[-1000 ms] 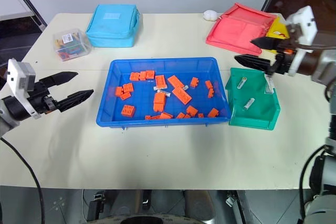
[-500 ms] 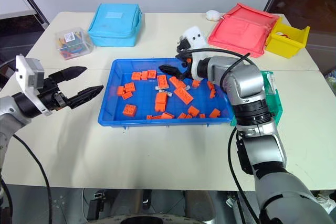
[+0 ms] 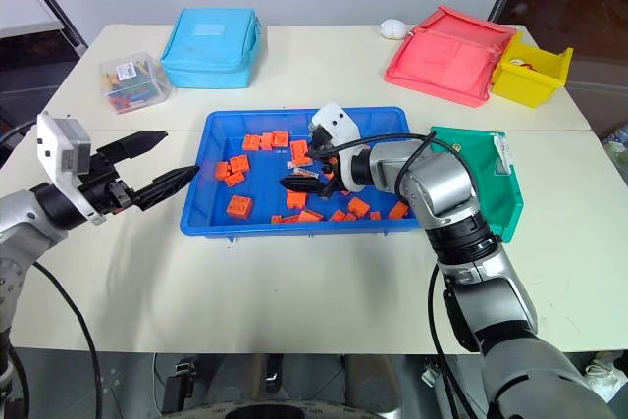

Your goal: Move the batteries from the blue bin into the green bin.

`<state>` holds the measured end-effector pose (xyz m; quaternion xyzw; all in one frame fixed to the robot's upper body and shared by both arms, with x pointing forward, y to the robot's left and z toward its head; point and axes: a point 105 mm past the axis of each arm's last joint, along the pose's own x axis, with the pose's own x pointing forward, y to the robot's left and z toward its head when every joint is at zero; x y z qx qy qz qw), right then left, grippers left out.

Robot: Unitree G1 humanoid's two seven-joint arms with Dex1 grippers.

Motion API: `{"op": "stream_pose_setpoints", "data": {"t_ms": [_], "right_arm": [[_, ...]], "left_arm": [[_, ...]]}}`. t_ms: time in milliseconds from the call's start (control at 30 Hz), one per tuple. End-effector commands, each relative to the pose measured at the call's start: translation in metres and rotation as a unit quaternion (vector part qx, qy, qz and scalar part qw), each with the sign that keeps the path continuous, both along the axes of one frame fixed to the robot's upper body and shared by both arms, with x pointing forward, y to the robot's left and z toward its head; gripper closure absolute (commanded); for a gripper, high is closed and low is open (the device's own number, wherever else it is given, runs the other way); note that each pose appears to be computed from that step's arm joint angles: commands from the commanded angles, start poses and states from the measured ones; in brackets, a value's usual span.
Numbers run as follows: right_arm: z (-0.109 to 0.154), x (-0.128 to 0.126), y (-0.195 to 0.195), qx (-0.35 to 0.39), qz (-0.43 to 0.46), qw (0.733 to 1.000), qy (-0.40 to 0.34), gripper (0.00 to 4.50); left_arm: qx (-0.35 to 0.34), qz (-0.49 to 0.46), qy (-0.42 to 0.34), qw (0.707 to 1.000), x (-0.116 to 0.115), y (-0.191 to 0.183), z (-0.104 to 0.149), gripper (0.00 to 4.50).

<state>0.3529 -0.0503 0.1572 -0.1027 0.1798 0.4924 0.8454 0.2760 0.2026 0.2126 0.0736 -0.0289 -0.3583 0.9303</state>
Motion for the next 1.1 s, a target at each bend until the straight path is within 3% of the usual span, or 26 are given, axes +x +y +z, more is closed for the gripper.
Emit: {"op": "stream_pose_setpoints", "data": {"t_ms": [33,300,600,1100], "right_arm": [[0.000,0.014,-0.022,-0.061,-0.008,0.996,-0.066,0.05],[0.002,0.009,-0.042,-0.094,0.036,0.992,-0.079,0.05],[0.008,0.010,-0.029,-0.086,0.065,0.987,-0.118,0.05],[-0.009,0.024,-0.015,-0.122,0.113,0.978,-0.123,0.05]], "left_arm": [[0.003,-0.005,-0.017,1.000,-0.003,-0.004,0.007,0.00],[0.002,0.003,-0.016,1.000,-0.003,-0.001,0.006,0.00],[0.000,0.000,-0.015,1.000,-0.001,-0.002,0.005,0.00],[-0.003,0.012,-0.020,1.000,-0.004,-0.001,0.007,0.00]]}}
